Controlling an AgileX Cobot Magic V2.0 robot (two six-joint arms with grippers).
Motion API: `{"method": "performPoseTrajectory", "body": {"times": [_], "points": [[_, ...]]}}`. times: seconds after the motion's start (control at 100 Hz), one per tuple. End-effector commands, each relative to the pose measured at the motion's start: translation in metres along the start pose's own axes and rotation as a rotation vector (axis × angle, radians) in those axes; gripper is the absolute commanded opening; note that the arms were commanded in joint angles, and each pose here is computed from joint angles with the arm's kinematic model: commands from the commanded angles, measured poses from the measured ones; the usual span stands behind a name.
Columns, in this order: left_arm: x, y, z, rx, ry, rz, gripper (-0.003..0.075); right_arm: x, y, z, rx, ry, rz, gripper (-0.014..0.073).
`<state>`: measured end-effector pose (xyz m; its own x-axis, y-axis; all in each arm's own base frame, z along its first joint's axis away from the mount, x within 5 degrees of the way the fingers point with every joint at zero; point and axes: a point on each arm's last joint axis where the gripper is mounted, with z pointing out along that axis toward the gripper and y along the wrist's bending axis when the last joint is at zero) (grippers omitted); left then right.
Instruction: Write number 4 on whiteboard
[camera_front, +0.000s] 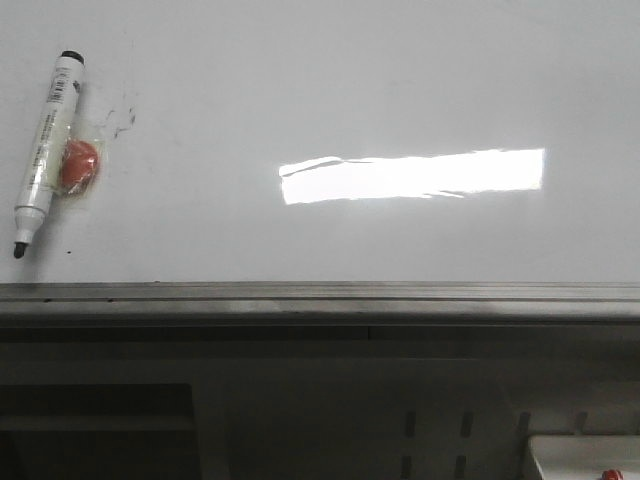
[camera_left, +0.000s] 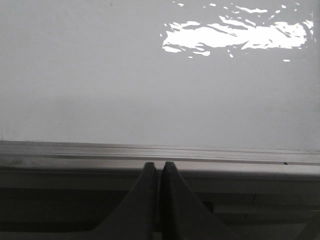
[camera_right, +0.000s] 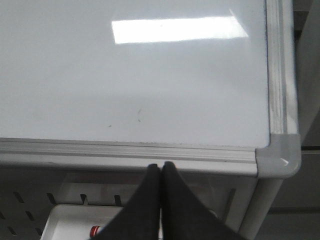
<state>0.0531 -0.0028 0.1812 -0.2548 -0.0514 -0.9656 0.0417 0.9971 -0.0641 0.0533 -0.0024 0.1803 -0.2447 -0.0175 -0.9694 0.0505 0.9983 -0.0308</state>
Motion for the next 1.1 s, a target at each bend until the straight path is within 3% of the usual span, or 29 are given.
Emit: {"method": "performPoseTrajectory", "body": {"times": [0.0, 0.81, 0.91, 1.09], "points": [[0.006, 0.0, 0.002, 0.003, -0.036, 0.004, -0.002, 0.006, 0.0, 0.001, 0.008, -0.005, -0.007, -0.0064], [0.005, 0.001, 0.002, -0.007, -0.051, 0.037, -0.002, 0.005, 0.0, 0.001, 0.009, -0.016, -0.007, -0.0064], [-0.002, 0.003, 0.001, -0.032, -0.127, 0.156, -0.002, -0.004, -0.001, 0.001, 0.019, -0.115, -0.007, -0.0064], [-0.018, -0.001, -0.002, -0.002, -0.305, 0.163, -0.002, -0.024, -0.003, -0.004, 0.041, -0.333, -0.006, -0.0064]]}}
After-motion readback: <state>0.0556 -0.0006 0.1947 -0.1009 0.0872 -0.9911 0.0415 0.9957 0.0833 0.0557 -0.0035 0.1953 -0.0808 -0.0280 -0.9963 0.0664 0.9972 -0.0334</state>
